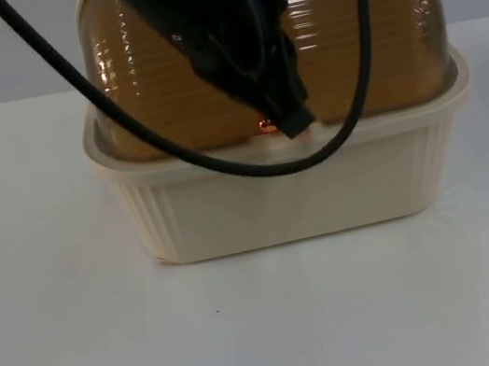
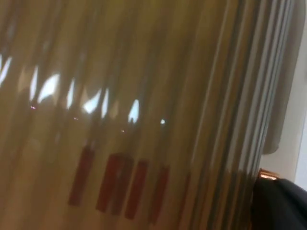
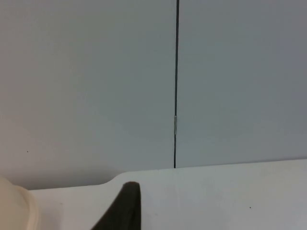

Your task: Open the box lid with the left hand, place the block into the box with the right hand, then close the box lid with the left hand.

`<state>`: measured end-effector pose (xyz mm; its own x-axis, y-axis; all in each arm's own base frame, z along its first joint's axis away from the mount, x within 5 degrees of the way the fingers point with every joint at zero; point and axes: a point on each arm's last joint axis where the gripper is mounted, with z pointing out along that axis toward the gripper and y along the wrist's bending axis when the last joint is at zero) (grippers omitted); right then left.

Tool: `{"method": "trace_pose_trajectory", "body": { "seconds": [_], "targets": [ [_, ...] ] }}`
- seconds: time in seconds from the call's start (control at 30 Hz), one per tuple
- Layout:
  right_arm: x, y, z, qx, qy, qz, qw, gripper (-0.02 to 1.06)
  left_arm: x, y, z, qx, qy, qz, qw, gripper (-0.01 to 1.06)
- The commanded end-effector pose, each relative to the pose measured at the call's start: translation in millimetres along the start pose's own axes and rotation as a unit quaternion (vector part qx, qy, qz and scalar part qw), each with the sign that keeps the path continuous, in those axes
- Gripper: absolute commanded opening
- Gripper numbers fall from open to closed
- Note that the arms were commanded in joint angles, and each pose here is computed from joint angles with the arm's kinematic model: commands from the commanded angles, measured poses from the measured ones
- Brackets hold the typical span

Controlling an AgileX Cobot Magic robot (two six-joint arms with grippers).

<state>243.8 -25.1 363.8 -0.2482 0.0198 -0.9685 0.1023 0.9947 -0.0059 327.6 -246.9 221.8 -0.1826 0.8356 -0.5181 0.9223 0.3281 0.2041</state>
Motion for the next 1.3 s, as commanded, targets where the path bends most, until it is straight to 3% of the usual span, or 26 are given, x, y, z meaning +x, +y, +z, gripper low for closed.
{"method": "trace_pose_trajectory", "body": {
  "seconds": [0.0, 0.2, 0.37, 0.53, 0.57, 0.7, 0.73, 0.83, 0.87, 0.93, 1.0, 1.07, 1.1, 1.17, 1.27],
  "targets": [
    [-1.0, 1.4, -1.8, -0.003, -0.005, -0.001, 1.0000, 1.01, -1.7, 3.0, -6.2, -0.012, -0.005, 0.004, 1.000, 0.00],
    [-1.2, 1.4, -1.8, -0.003, -0.006, -0.001, 1.0000, 1.01, -20.4, -5.2, -50.5, -0.029, -0.048, 0.014, 0.998, 0.00],
    [-1.3, 1.4, -1.8, -0.003, -0.007, -0.001, 1.0000, 1.01, -32.6, -4.8, -94.2, -0.070, -0.104, 0.017, 0.992, 0.00],
    [-1.7, 1.4, -1.8, -0.003, -0.009, -0.001, 1.0000, 1.01, -41.3, 2.4, -140.4, -0.165, -0.160, 0.048, 0.972, 0.00],
    [-1.7, 1.4, -1.8, -0.003, -0.009, -0.001, 1.0000, 1.01, -41.3, 2.4, -140.4, -0.165, -0.160, 0.048, 0.972, 0.00],
    [-2.1, 1.4, -1.8, -0.003, -0.011, -0.001, 0.9999, 1.01, -44.1, 15.4, -166.3, -0.242, -0.211, 0.014, 0.947, 0.00],
    [-2.1, 1.4, -1.8, -0.003, -0.011, -0.001, 0.9999, 1.01, -44.1, 15.4, -166.3, -0.242, -0.211, 0.014, 0.947, 0.00],
    [-2.1, 1.4, -1.8, -0.003, -0.011, 0.001, 0.9999, 1.01, -34.1, 35.8, -190.6, -0.284, -0.259, -0.062, 0.921, 0.00],
    [-2.1, 1.4, -1.8, -0.003, -0.011, 0.003, 0.9999, 1.01, -22.8, 50.1, -205.1, -0.305, -0.280, -0.114, 0.903, 0.00],
    [-2.1, 1.4, -1.8, -0.003, -0.011, 0.003, 0.9999, 1.01, -18.2, 55.0, -210.1, -0.312, -0.286, -0.133, 0.896, 0.00],
    [-2.2, 1.4, -1.8, -0.003, -0.012, 0.003, 0.9999, 1.01, 8.3, 77.8, -231.6, -0.337, -0.304, -0.230, 0.861, 0.00],
    [-2.2, 1.4, -1.8, -0.003, -0.012, 0.003, 0.9999, 1.01, 35.9, 95.7, -247.4, -0.358, -0.303, -0.304, 0.829, 0.00],
    [-2.2, 1.4, -1.8, -0.003, -0.012, 0.003, 0.9999, 1.01, 35.9, 95.7, -247.4, -0.358, -0.303, -0.304, 0.829, 0.00],
    [-2.4, 1.4, -1.8, -0.003, -0.013, 0.003, 0.9999, 1.01, 62.9, 108.9, -257.9, -0.374, -0.286, -0.364, 0.803, 0.00],
    [-2.4, 1.4, -1.8, -0.003, -0.013, 0.003, 0.9999, 1.01, 101.9, 120.5, -265.9, -0.389, -0.226, -0.424, 0.786, 0.00]
  ]
}}
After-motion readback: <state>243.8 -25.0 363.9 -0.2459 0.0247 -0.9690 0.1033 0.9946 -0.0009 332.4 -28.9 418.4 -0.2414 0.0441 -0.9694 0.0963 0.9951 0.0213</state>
